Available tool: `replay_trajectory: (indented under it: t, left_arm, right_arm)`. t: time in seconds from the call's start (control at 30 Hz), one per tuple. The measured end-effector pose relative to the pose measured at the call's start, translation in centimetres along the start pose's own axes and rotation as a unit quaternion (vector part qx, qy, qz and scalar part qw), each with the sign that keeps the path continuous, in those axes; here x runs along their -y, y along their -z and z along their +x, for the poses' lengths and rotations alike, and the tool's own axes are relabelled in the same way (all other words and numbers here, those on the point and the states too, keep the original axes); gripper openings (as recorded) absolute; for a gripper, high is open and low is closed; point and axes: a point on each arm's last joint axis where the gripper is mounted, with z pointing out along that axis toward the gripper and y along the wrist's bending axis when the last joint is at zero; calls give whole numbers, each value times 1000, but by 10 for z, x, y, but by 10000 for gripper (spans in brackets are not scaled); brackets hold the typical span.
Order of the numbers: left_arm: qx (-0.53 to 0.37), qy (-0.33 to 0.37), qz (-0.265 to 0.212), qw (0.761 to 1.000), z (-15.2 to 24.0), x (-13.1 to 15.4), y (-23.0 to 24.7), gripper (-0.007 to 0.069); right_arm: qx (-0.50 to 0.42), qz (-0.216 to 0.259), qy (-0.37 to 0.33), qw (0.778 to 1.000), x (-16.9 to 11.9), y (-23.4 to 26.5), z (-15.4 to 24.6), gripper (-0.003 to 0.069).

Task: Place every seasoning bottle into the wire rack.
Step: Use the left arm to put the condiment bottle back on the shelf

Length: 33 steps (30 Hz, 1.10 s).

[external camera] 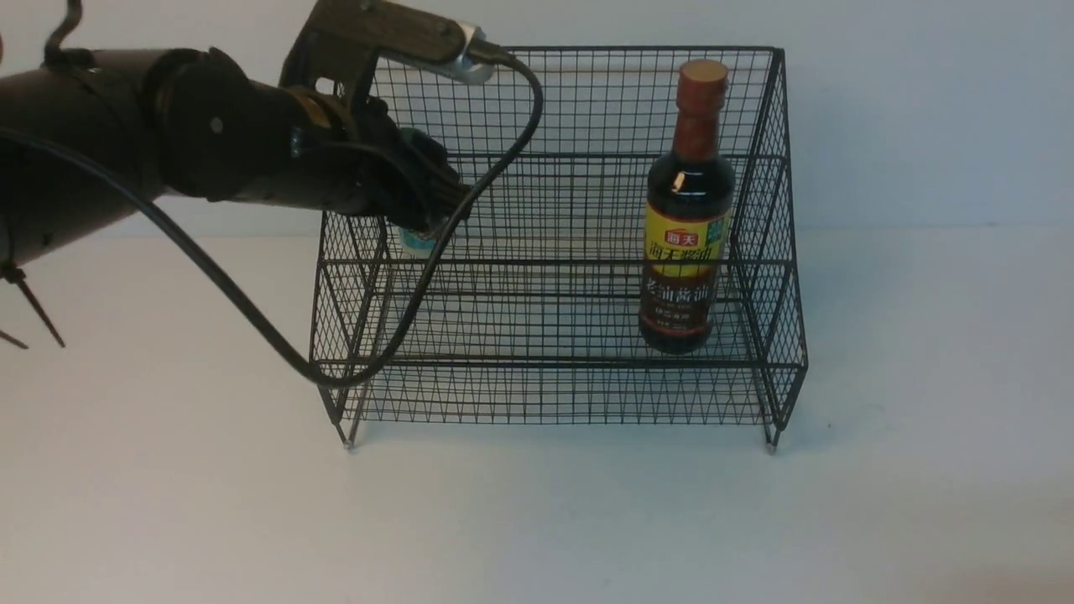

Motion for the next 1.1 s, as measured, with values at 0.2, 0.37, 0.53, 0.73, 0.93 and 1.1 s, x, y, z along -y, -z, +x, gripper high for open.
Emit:
replay_trajectory:
  t: [0.2, 0.37, 0.53, 0.73, 0.93, 1.1]
  left_arm:
    - [16, -1, -4, 1000, -12, -3, -21, 324]
    - [-8, -4, -4, 1000, -1, -4, -48, 324]
    - [-38, -4, -3, 999, 16, -4, -71, 324]
    - [-55, -3, -2, 998, 28, -4, -85, 324]
    - [-52, 6, -4, 999, 30, -5, -93, 324]
    - [-47, 7, -6, 999, 30, -5, -96, 370]
  right_arm:
    - [0, 0, 0, 1000, 0, 0, 0, -15]
    - [0, 0, 0, 1000, 0, 0, 0, -15]
    - [0, 0, 0, 1000, 0, 0, 0, -15]
    - [0, 0, 0, 1000, 0, 0, 0, -15]
    - [0, 0, 0, 1000, 0, 0, 0, -15]
    - [0, 0, -1, 1000, 0, 0, 0, -15]
